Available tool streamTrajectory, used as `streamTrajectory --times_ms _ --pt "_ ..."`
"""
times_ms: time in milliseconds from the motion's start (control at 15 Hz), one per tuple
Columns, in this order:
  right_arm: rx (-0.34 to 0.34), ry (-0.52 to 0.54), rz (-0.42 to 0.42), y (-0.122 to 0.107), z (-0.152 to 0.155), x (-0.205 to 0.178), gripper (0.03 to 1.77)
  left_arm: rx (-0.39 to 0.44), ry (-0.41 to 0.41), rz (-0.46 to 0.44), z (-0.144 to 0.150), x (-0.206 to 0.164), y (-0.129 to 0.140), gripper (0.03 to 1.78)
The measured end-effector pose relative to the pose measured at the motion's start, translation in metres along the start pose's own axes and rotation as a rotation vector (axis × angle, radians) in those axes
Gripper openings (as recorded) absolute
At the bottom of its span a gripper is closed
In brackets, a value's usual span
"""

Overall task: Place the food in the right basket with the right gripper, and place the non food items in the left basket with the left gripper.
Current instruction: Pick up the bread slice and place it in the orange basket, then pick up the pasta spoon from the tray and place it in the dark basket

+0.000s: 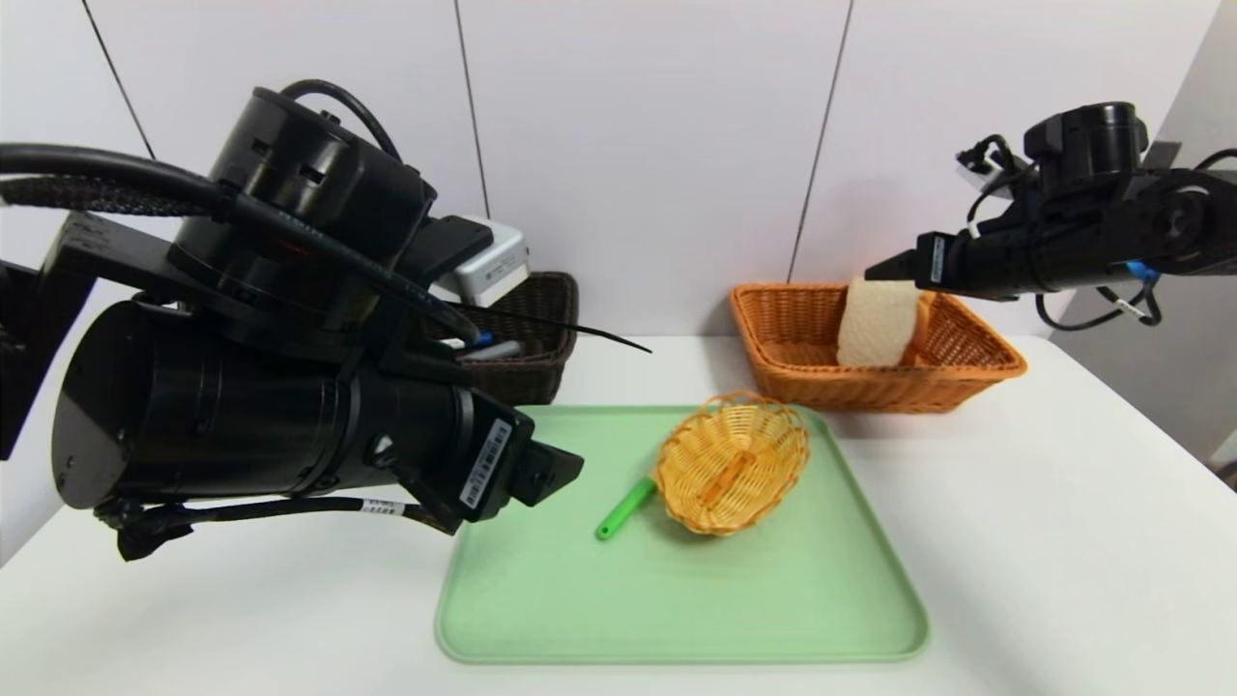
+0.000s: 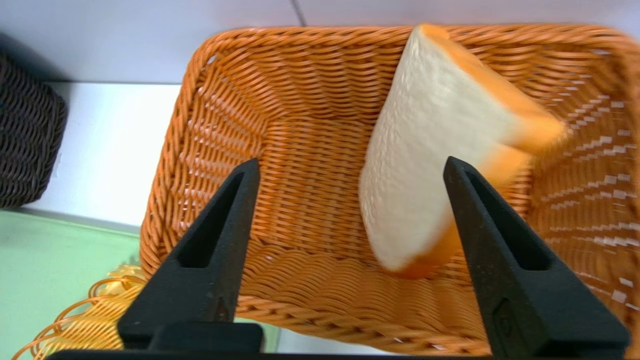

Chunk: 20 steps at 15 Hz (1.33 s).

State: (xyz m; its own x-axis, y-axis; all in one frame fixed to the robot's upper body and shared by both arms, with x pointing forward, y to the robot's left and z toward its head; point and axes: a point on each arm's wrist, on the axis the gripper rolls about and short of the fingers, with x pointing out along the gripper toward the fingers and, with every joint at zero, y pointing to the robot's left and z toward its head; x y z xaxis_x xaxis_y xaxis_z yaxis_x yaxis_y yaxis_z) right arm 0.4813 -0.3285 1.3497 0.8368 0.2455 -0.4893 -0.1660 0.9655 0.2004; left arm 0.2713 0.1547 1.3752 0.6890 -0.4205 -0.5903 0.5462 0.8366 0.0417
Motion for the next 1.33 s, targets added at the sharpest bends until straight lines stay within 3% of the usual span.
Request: streamTrajectory --times_ms 400,733,1067,1333 --pt "0.056 -0.021 -0.078 -0.022 0.016 -0.058 1.51 -0.001 -0.001 0.000 0.000 0.001 0.000 1.69" --pt "0.141 0.071 -0.089 -0.013 0.005 -0.112 1.61 -0.018 -0.072 -0.012 0.007 0.006 -0.002 1.69" --pt "0.179 0.214 0.053 0.022 -0.023 -0.178 1.66 -0.033 -0.170 -0.032 0.019 0.018 -0.007 1.69" --pt "0.168 0.279 0.188 0.049 -0.051 -0.220 1.68 -0.028 -0.155 -0.033 0.019 0.029 -0.010 1.69"
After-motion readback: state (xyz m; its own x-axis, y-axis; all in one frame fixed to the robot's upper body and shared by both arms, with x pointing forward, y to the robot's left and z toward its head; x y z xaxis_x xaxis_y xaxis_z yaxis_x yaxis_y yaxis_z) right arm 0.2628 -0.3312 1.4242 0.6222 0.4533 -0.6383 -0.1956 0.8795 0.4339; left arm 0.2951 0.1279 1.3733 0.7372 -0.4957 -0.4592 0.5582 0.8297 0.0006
